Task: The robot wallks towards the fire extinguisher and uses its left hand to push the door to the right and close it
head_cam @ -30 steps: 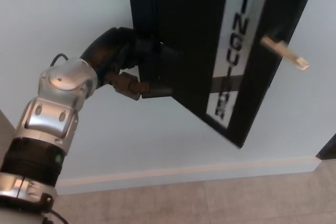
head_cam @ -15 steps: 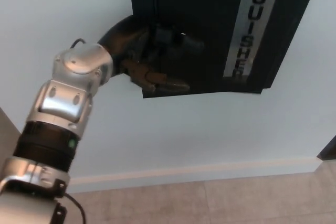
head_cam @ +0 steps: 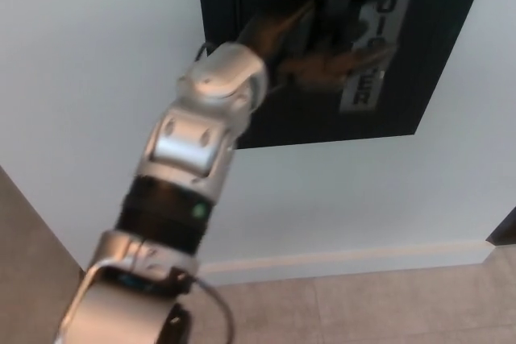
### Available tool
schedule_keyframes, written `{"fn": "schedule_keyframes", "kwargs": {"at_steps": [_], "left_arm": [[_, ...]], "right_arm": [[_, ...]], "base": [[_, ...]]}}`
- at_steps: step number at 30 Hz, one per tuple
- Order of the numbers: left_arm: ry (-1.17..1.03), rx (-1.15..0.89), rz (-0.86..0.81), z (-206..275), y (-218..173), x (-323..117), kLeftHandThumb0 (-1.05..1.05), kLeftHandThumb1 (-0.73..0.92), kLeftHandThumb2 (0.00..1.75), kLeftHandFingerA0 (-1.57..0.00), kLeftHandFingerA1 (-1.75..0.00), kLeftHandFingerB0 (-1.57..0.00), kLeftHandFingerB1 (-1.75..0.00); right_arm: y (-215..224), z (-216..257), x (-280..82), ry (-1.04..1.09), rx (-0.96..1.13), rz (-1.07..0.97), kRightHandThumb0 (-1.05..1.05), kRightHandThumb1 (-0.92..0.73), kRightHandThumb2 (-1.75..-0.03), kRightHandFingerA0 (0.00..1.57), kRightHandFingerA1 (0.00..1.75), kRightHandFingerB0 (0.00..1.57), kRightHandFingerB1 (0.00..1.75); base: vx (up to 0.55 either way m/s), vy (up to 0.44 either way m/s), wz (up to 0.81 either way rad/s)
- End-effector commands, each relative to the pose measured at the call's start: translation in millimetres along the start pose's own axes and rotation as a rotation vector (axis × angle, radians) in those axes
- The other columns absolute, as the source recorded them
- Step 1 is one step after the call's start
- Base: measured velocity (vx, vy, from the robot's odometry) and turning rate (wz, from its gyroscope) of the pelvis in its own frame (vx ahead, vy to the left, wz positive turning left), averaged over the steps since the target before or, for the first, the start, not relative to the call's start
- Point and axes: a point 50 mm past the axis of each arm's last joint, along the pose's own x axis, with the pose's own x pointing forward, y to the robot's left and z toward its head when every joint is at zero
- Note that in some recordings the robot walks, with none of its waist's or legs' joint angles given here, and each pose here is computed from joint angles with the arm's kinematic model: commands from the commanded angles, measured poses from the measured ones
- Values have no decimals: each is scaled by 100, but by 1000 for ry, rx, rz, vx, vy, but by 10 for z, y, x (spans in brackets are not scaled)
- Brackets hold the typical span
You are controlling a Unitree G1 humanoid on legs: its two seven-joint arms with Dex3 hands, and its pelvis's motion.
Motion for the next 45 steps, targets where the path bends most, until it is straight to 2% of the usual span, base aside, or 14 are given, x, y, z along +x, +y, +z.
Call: {"fn": "schedule_keyframes", "kwargs": {"at_steps": [1, 15, 16, 20, 21, 23, 25, 26, 30, 31, 32, 33, 44, 45], "left_arm": [[-43, -101, 52, 206, -142, 164, -52, 60, 58, -34, -45, -28, -36], [-51, 107, 257, 557, 547, 155, -50, 53, 57, -33, -58, -22, -38], [-48, 138, 278, 574, 640, 122, -53, 40, 75, -25, -55, -17, -45], [-30, 203, 316, 569, 814, 47, -55, 40, 75, -26, -54, -17, -45], [-31, 229, 319, 544, 845, 23, -54, 40, 76, -26, -56, -20, -47], [-33, 241, 319, 534, 857, 14, -54, 40, 76, -26, -56, -20, -47], [-26, 223, 322, 489, 891, -19, -51, 41, 75, -26, -53, -20, -46], [-25, 211, 320, 459, 901, -33, -46, 53, 56, -33, -46, -26, -35], [-104, 180, 232, 419, 766, -78, -51, 56, 57, -33, -46, -28, -35], [-119, 174, 211, 414, 733, -92, -52, 56, 57, -33, -47, -28, -35], [-125, 171, 203, 411, 718, -100, -52, 56, 57, -33, -47, -28, -35], [-156, 136, 153, 383, 625, -177, -48, 56, 57, -33, -45, -27, -35], [-293, 79, -15, 337, 306, -697, -56, 59, 57, -33, -51, -28, -41], [-323, 76, -60, 311, 224, -836, -51, 61, 58, -34, -52, -30, -41]], "right_arm": [[4, -35, -24, 7, 13, -3, -62, -39, -73, 19, 54, 12, 39], [311, 354, -59, -255, 141, 27, -59, -36, -74, 37, 57, 29, 44], [308, 357, -70, -271, 147, 21, -49, -44, -54, 40, 55, 36, 34], [287, 359, -69, -288, 153, 8, -49, -44, -54, 41, 55, 36, 35], [270, 371, -68, -293, 146, 8, -58, -37, -73, 39, 59, 30, 44], [263, 374, -68, -297, 142, 9, -58, -37, -73, 39, 59, 30, 44], [247, 410, -64, -315, 161, 8, -62, -38, -74, 39, 58, 29, 43], [243, 426, -65, -324, 170, 9, -59, -36, -74, 37, 57, 29, 44], [243, 474, -46, -341, 137, 15, -59, -37, -74, 37, 57, 30, 44], [243, 489, -42, -350, 111, 8, -57, -47, -55, 43, 52, 38, 33], [244, 496, -41, -356, 94, 2, -57, -47, -55, 43, 52, 38, 33], [261, 517, -21, -360, 84, 0, -61, -37, -76, 39, 59, 33, 46], [186, 522, 24, -321, 166, 36, -63, -37, -78, 37, 64, 31, 49], [176, 527, 30, -319, 167, 44, -61, -47, -55, 42, 64, 38, 38]], "base": [[0, 0, 0], [0, 0, 0], [0, 0, 0], [0, 0, 0], [0, 0, 0], [0, 0, 0], [0, 0, 0], [0, 0, 0], [0, 0, 0], [0, 0, 0], [0, 0, 0], [0, 0, 0], [1, 0, 1], [0, 0, 0]]}}
